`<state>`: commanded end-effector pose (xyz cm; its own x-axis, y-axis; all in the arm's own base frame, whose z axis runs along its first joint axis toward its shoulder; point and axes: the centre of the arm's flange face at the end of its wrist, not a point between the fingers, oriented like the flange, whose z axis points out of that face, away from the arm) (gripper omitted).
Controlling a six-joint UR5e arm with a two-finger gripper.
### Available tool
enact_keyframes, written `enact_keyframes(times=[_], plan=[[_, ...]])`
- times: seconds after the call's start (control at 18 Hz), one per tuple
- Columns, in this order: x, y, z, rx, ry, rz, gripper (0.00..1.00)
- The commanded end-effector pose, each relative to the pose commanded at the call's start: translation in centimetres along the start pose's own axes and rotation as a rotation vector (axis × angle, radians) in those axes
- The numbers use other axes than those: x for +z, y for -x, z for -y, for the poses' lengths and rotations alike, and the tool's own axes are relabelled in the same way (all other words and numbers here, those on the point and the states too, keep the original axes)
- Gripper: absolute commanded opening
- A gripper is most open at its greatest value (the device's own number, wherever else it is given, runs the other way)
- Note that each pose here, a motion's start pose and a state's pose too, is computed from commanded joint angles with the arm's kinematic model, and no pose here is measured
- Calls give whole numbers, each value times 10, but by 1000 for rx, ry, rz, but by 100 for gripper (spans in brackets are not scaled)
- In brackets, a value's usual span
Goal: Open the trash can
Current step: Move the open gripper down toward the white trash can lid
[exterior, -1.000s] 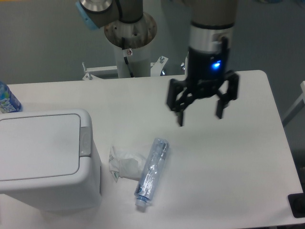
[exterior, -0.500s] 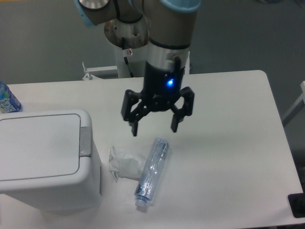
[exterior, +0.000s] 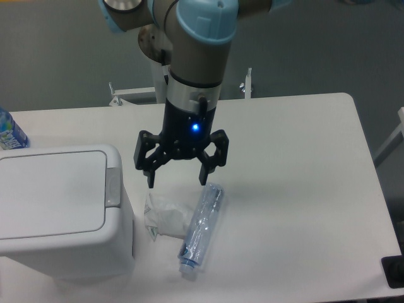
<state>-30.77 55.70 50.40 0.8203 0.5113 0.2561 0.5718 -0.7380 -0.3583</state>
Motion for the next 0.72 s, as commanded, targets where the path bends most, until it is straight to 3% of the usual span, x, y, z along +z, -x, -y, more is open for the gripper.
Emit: enact_keyframes(times=[0.72], plan=[[18,-30,-7,43,32,-17,100]])
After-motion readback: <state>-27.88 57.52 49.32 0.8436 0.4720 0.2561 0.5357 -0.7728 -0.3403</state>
